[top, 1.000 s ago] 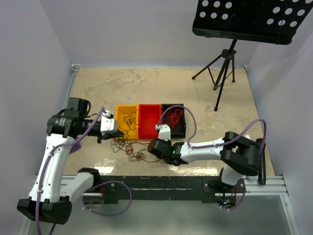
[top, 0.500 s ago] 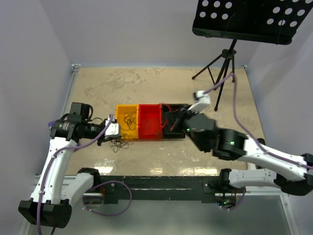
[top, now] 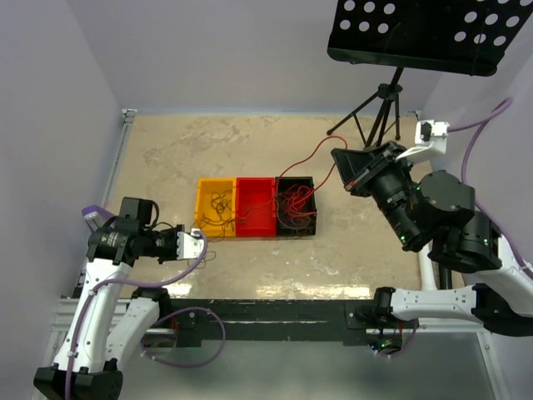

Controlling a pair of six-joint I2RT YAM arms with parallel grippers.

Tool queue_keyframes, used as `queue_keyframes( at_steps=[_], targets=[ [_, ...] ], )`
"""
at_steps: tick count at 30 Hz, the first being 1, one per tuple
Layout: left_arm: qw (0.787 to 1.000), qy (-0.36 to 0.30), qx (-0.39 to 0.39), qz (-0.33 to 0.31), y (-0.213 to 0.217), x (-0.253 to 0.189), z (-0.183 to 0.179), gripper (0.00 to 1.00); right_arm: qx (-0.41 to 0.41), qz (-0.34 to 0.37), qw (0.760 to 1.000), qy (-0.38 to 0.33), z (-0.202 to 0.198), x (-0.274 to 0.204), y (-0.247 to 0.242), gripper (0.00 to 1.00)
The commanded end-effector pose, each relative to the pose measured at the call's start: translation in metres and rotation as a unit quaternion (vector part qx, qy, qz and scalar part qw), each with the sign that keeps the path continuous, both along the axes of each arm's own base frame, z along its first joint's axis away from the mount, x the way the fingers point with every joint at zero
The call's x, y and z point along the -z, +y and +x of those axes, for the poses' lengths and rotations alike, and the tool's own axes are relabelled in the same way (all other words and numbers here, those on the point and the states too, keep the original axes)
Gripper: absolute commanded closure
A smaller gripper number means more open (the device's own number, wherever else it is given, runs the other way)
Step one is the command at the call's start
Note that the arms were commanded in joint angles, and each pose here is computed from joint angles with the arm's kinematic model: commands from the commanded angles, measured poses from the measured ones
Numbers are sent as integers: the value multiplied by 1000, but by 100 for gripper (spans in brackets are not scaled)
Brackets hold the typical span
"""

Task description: Untangle the cables

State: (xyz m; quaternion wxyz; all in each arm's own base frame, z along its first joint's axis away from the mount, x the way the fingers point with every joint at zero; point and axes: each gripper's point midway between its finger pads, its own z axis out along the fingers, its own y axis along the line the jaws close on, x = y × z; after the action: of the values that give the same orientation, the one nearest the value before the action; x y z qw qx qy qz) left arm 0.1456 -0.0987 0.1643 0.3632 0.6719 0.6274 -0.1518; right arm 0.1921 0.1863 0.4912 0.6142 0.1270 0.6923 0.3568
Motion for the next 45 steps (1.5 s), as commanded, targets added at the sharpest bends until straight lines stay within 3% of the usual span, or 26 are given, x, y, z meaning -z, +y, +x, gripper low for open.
queue_keyframes(
  at_steps=[1, 10, 16, 19, 21, 26, 32, 37, 45],
  targets=[
    [998, -5, 13, 56, 17, 23, -6, 100, 49, 37, 997, -39, -5, -51, -53, 100],
    [994, 4, 18, 104, 32, 51, -12, 100, 67, 116, 985, -111, -26, -127, -124, 100],
    [998, -27, 17, 62, 18, 24, 0, 99, 19, 89, 990, -111, -22, -123, -80, 100],
    [999, -45, 19, 17, 4, -4, 7, 64, -2, 78, 991, -108, -20, -113, -58, 100],
    [998, -54, 18, -18, -7, -29, 12, 51, -14, 70, 992, -105, -19, -106, -45, 100],
    [989, -73, 39, -123, -37, -91, 15, 48, -52, 58, 992, -103, -20, -94, -16, 100],
    [967, -51, 32, -247, -64, -146, 26, 41, -102, 61, 986, -115, -25, -94, 15, 100],
    [959, -44, 13, -279, -69, -150, 42, 40, -144, 58, 979, -134, -32, -101, 37, 100],
    [938, 49, 12, -343, -86, -138, 40, 27, -216, 100, 953, -187, -51, -136, 66, 100]
  ],
)
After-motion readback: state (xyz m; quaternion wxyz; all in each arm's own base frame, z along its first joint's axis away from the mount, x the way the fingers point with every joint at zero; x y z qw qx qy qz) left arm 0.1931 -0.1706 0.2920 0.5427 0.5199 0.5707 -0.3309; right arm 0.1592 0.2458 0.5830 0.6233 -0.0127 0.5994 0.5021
